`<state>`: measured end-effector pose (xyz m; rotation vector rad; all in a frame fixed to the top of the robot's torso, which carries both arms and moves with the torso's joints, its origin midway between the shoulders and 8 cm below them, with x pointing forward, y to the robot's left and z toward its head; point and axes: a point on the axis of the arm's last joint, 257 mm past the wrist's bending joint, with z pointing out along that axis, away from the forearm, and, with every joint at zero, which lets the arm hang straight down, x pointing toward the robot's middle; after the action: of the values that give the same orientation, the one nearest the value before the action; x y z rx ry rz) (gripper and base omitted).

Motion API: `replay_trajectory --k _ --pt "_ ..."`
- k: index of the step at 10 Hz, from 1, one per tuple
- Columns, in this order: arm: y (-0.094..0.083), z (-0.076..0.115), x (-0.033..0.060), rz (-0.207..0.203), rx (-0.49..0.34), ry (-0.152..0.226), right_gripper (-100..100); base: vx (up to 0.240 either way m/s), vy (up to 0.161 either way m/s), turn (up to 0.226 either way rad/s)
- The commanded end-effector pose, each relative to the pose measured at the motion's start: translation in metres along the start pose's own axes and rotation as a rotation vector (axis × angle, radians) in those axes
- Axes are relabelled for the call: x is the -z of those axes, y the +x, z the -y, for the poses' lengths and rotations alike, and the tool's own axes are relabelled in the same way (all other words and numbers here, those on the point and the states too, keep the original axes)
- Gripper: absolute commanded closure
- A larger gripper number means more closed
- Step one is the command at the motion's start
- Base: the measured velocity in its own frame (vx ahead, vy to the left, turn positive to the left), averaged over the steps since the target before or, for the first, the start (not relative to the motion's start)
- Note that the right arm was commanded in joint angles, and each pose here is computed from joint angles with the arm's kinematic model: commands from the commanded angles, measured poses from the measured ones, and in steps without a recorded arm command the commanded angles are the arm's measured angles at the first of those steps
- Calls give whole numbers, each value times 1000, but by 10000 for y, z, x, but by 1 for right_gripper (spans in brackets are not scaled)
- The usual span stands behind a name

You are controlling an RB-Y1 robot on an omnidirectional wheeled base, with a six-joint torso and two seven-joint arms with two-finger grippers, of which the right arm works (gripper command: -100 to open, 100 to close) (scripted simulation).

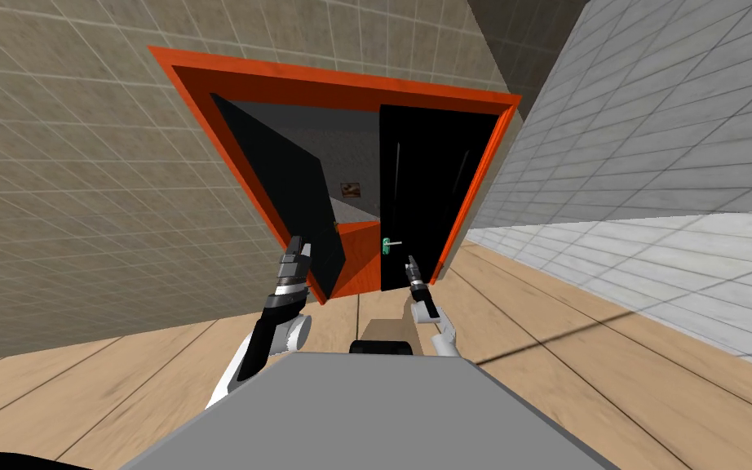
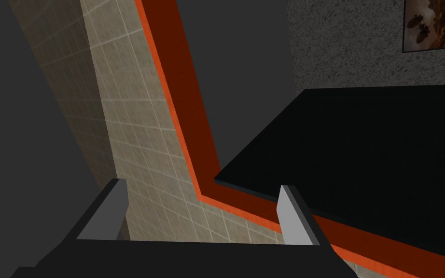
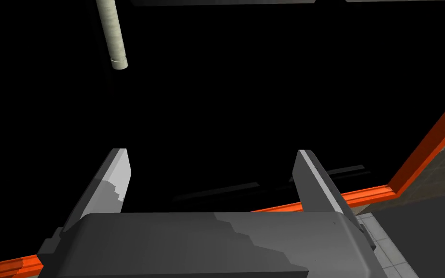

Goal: Push the door open

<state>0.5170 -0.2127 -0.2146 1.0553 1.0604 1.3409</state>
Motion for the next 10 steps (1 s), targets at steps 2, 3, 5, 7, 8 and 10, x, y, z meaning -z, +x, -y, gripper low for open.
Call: replay_trajectory --k 2,3,5,7,8,10 --pt "108 205 -79 -15 6 47 -100 92 -49 45" --pt "149 272 -102 -20 7 62 -100 101 -64 52" --pt "233 404 -145 -32 10 94 -100 78 -54 37" --pt "315 516 -179 -43 12 121 -100 103 -47 37" --pt "357 570 -194 -48 13 135 -100 114 -45 39" --pt "434 659 -218 -58 14 157 -100 77 -46 30"
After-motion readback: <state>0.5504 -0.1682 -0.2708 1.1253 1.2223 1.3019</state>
